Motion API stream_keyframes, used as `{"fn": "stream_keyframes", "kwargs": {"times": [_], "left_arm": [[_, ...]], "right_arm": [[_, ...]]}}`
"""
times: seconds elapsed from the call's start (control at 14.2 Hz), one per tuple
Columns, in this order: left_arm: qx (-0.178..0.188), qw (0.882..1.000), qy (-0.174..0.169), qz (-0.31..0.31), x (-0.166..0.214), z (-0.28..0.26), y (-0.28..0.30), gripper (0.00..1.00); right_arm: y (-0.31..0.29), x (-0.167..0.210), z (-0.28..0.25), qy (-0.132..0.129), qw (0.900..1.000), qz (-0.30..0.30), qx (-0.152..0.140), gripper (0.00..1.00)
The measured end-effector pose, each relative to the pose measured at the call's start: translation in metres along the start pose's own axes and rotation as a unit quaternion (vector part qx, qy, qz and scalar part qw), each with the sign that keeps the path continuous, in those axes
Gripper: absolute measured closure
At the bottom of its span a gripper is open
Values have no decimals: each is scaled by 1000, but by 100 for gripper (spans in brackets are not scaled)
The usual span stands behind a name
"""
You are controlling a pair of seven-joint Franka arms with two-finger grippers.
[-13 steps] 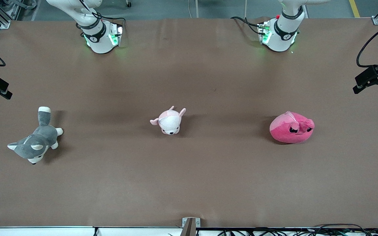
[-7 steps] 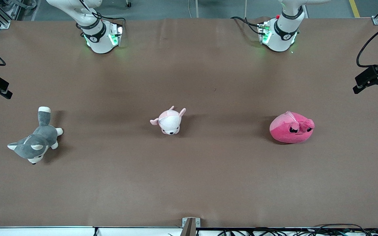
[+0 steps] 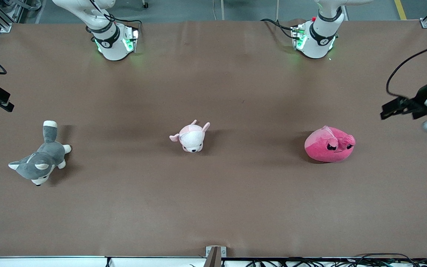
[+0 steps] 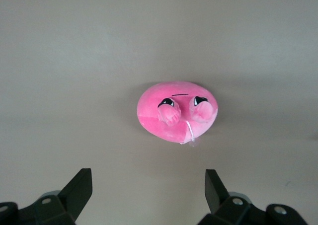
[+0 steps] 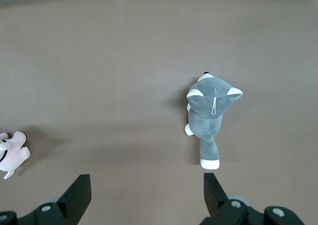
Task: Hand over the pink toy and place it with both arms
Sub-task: 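Move the left gripper toward the large pink plush pig, then close the left gripper on the pink pig's ears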
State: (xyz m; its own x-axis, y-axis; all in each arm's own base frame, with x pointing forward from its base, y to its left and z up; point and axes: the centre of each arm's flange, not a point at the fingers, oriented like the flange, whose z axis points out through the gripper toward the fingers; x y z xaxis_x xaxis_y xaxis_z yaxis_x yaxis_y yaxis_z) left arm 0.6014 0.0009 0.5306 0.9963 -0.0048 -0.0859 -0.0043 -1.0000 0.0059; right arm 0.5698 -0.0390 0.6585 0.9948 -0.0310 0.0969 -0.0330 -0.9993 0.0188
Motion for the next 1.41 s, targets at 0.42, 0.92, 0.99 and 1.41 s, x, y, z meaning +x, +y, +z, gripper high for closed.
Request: {"fn": "stream_keyframes", "kwargs": {"times": [0.42, 0.92, 0.99, 1.41], "left_arm": [[-3, 997, -71, -3, 50, 132, 5, 0], [-29, 993, -114, -22, 52, 181, 15, 18], [-29, 992, -117, -24, 52, 184, 14, 18], [-30, 992, -119, -32, 53, 187, 6, 61]], "right_arm": [[0, 3, 8, -6, 1000, 0, 0, 0], [1, 7, 14, -5, 1000, 0, -1, 0], [1, 8, 13, -3, 1000, 0, -1, 0], [-2, 8, 14, -5, 1000, -3, 0, 0]]}}
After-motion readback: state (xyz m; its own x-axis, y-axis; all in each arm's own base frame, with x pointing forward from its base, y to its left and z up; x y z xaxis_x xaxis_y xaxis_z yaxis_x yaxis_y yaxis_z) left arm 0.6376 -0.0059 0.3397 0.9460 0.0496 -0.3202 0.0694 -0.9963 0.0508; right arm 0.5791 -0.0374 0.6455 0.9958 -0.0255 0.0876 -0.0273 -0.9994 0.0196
